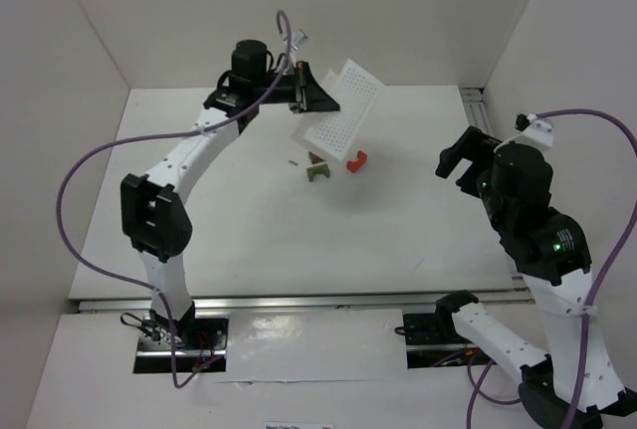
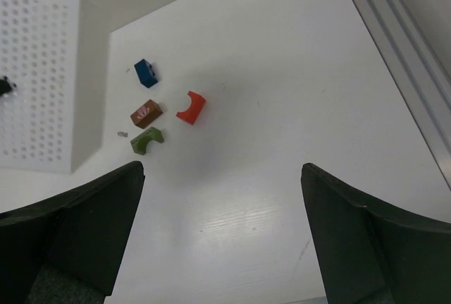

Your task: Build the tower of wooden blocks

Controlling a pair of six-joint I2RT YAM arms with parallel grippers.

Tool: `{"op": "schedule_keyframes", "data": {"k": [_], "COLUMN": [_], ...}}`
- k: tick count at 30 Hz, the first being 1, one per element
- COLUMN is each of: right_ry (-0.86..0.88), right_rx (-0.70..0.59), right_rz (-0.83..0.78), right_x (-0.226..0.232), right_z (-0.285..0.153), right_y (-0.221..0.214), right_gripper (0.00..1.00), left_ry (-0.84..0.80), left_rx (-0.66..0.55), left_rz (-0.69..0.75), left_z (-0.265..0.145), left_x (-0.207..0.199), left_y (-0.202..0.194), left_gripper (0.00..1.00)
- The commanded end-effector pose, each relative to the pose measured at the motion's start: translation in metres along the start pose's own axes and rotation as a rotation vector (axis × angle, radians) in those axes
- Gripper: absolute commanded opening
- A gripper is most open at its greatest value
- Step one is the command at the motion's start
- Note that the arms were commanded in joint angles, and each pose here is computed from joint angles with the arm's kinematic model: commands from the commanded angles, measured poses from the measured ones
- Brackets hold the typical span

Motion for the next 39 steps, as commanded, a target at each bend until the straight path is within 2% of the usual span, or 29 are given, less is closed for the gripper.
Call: {"op": "schedule_keyframes", "data": {"k": [1, 2, 4, 6, 7, 9, 13, 17, 21, 25, 29, 31, 32, 33, 35, 36, 39], "right_ry": [0.037, 0.034, 0.039, 0.064, 0.074, 0.111, 0.146, 0.149, 0.128, 0.123, 0.114, 0.118, 0.118, 0.112, 0.117, 0.126, 0.157], "right_rx": [-0.009, 0.0, 0.019, 0.057, 0.066, 0.111, 0.202, 0.255, 0.292, 0.307, 0.328, 0.317, 0.319, 0.333, 0.34, 0.348, 0.354], "right_rz": [-0.026, -0.04, -0.047, -0.069, -0.081, -0.091, -0.114, -0.138, -0.162, -0.168, -0.163, -0.159, -0.159, -0.155, -0.144, -0.144, -0.132], "right_x": [0.007, 0.01, 0.015, 0.024, 0.028, 0.038, 0.048, 0.049, 0.049, 0.052, 0.052, 0.053, 0.055, 0.055, 0.061, 0.063, 0.082], "right_z": [0.001, 0.009, 0.022, 0.035, 0.043, 0.055, 0.077, 0.088, 0.1, 0.112, 0.119, 0.121, 0.125, 0.128, 0.137, 0.14, 0.154], "right_y": [0.004, 0.002, -0.006, -0.015, -0.019, -0.032, -0.064, -0.084, -0.095, -0.103, -0.113, -0.113, -0.114, -0.118, -0.121, -0.124, -0.128], "right_gripper": [0.99, 0.99, 0.99, 0.99, 0.99, 0.99, 0.99, 0.99, 0.99, 0.99, 0.99, 0.99, 0.99, 0.99, 0.99, 0.99, 0.99], "left_ry": [0.452, 0.524, 0.765, 0.916, 1.052, 1.239, 1.452, 1.546, 1.57, 1.584, 1.565, 1.56, 1.567, 1.552, 1.547, 1.542, 1.505], "left_rx": [-0.049, -0.083, -0.19, -0.248, -0.325, -0.396, -0.51, -0.58, -0.588, -0.55, -0.535, -0.524, -0.506, -0.511, -0.523, -0.534, -0.597], "left_rz": [0.155, 0.185, 0.224, 0.228, 0.229, 0.221, 0.187, 0.137, 0.062, -0.034, -0.114, -0.13, -0.144, -0.138, -0.129, -0.121, -0.084], "left_z": [-0.057, -0.068, -0.108, -0.138, -0.163, -0.195, -0.248, -0.284, -0.31, -0.325, -0.333, -0.335, -0.335, -0.333, -0.334, -0.335, -0.338], "left_x": [0.047, 0.046, 0.074, 0.087, 0.099, 0.119, 0.151, 0.187, 0.225, 0.27, 0.294, 0.296, 0.3, 0.298, 0.288, 0.28, 0.242], "left_y": [-0.001, 0.002, 0.019, 0.02, 0.03, 0.032, 0.037, 0.041, 0.042, 0.039, 0.043, 0.042, 0.037, 0.041, 0.043, 0.047, 0.058], "left_gripper": [0.0, 0.0, 0.0, 0.0, 0.0, 0.0, 0.0, 0.0, 0.0, 0.0, 0.0, 0.17, 0.39, 0.53, 0.63, 0.72, 0.8]}}
Point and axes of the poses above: each gripper's point midway between its finger pads, its own z axis out along the fingers, its own x axis along the line the jaws close on, y = z × x, the point moved 2 cm from there along -z, back along the fingers, and after that the axes turned 11 degrees about -z, right-handed, at the moved point
